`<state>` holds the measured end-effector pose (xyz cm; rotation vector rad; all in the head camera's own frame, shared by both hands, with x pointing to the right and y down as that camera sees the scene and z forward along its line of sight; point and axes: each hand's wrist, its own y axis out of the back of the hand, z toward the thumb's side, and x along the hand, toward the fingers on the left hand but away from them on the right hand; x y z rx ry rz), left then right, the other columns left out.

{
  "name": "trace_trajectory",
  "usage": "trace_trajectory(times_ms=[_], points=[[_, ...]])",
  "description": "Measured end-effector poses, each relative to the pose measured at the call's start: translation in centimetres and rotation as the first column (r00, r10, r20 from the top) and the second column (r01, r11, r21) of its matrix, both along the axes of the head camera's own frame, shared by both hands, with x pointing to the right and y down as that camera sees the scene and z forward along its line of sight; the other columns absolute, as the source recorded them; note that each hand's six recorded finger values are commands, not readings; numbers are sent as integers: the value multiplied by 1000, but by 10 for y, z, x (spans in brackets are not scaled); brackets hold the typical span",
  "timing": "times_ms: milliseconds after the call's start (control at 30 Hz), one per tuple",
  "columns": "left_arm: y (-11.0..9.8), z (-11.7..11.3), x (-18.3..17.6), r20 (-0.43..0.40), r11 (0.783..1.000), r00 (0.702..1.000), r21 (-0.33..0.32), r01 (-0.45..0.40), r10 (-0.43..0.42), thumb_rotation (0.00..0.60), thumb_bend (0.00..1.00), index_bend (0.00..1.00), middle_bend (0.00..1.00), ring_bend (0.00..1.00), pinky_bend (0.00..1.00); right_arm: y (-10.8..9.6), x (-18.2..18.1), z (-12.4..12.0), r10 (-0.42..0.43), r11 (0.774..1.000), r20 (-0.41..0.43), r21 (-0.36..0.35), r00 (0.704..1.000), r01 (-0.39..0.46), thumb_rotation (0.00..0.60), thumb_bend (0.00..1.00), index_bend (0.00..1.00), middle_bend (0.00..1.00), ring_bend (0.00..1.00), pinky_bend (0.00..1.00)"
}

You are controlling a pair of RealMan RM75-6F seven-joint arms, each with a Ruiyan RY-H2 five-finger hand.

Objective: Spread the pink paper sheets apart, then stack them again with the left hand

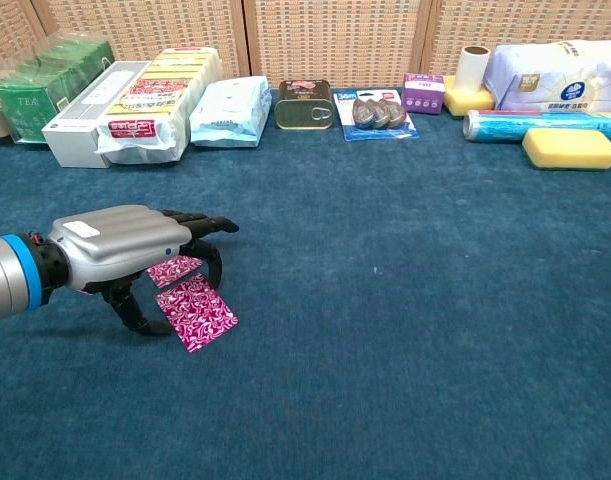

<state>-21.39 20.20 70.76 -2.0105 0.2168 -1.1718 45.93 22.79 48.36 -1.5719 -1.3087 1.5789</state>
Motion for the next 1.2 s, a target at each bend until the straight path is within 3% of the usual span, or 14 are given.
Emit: trace_trajectory(times_ms=[200, 933, 1200], points=[[-1, 0, 0, -3, 1000, 1000, 1, 10, -10, 600, 223, 406, 0, 0, 82, 0, -1, 0, -1, 1000, 2, 0, 1000, 1, 600, 0, 81, 0, 0, 4], [-1, -2, -1, 20, 999, 999, 20, -28, 28, 600, 233, 406, 0, 0, 82, 1, 0, -1, 4, 1000, 0, 2, 1000, -4, 600, 0, 75, 0, 0, 3], [-1, -4, -1, 53, 997, 996, 26, -72, 71, 600, 231, 178, 0, 0, 82, 1, 0, -3, 9, 1000, -1, 6, 1000, -9, 600, 0, 73, 0, 0, 3]])
